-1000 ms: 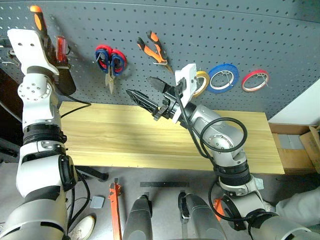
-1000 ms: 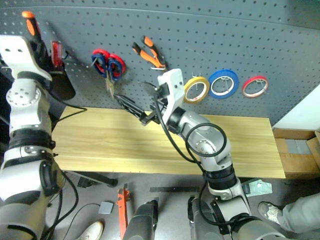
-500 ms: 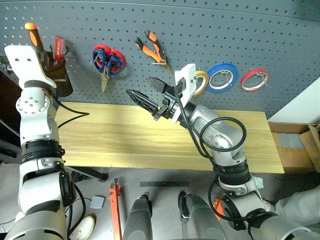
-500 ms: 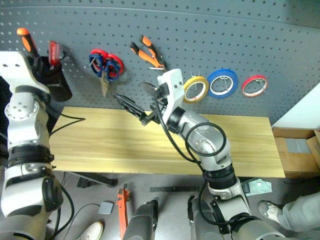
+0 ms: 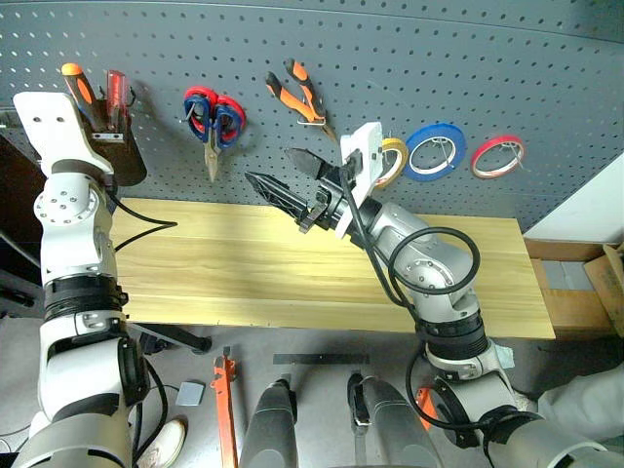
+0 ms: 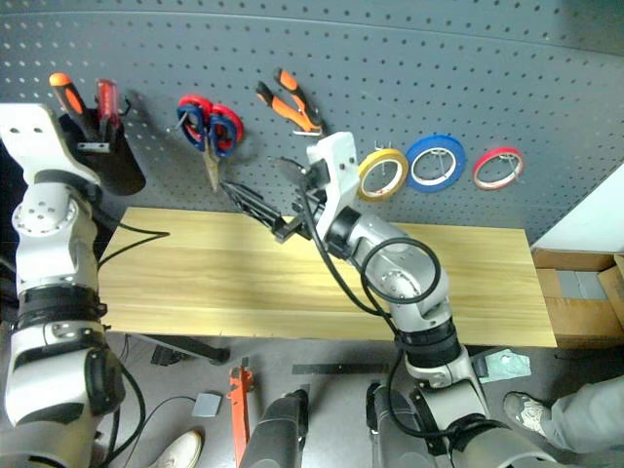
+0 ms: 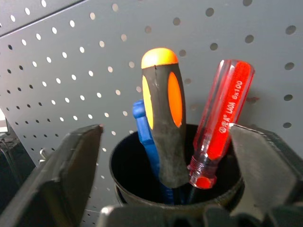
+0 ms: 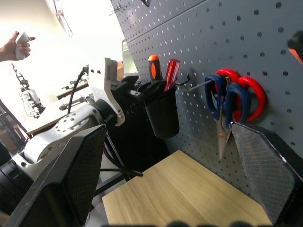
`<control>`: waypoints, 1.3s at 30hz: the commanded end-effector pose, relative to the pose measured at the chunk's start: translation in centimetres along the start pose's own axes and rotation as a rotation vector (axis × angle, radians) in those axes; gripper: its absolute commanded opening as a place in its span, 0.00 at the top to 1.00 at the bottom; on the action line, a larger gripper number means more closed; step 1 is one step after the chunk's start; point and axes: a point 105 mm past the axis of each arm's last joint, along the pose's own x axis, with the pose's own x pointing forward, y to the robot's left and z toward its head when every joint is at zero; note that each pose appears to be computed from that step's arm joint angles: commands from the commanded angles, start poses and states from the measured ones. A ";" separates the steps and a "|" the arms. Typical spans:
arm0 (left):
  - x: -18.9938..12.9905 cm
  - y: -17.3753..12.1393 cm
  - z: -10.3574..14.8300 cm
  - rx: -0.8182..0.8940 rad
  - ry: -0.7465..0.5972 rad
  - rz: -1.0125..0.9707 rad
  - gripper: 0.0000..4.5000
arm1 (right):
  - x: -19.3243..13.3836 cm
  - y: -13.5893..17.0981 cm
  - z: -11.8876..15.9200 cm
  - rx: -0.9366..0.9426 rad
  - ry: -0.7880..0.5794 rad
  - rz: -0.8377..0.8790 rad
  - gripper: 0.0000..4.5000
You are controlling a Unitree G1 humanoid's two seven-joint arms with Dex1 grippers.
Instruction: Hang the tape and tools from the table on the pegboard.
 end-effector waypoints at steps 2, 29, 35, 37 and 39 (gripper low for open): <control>-0.1 -0.5 4.0 -0.031 -0.114 -0.012 0.01 | -0.4 0.3 1.7 -0.062 -0.050 0.020 0.00; -17.4 -10.7 -7.0 -0.175 0.446 -0.169 0.01 | -12.6 -8.6 -6.1 -0.323 0.291 -0.595 0.00; -19.4 -10.6 -10.2 -0.181 0.531 -0.168 0.01 | -16.2 -11.4 -8.8 -0.327 0.397 -0.774 0.00; -19.5 -11.1 -10.4 -0.201 0.534 -0.183 0.01 | -17.1 -12.1 -9.2 -0.332 0.419 -0.823 0.00; -19.4 -11.8 -10.7 -0.222 0.532 -0.202 0.01 | -18.0 -12.8 -9.7 -0.327 0.438 -0.881 0.00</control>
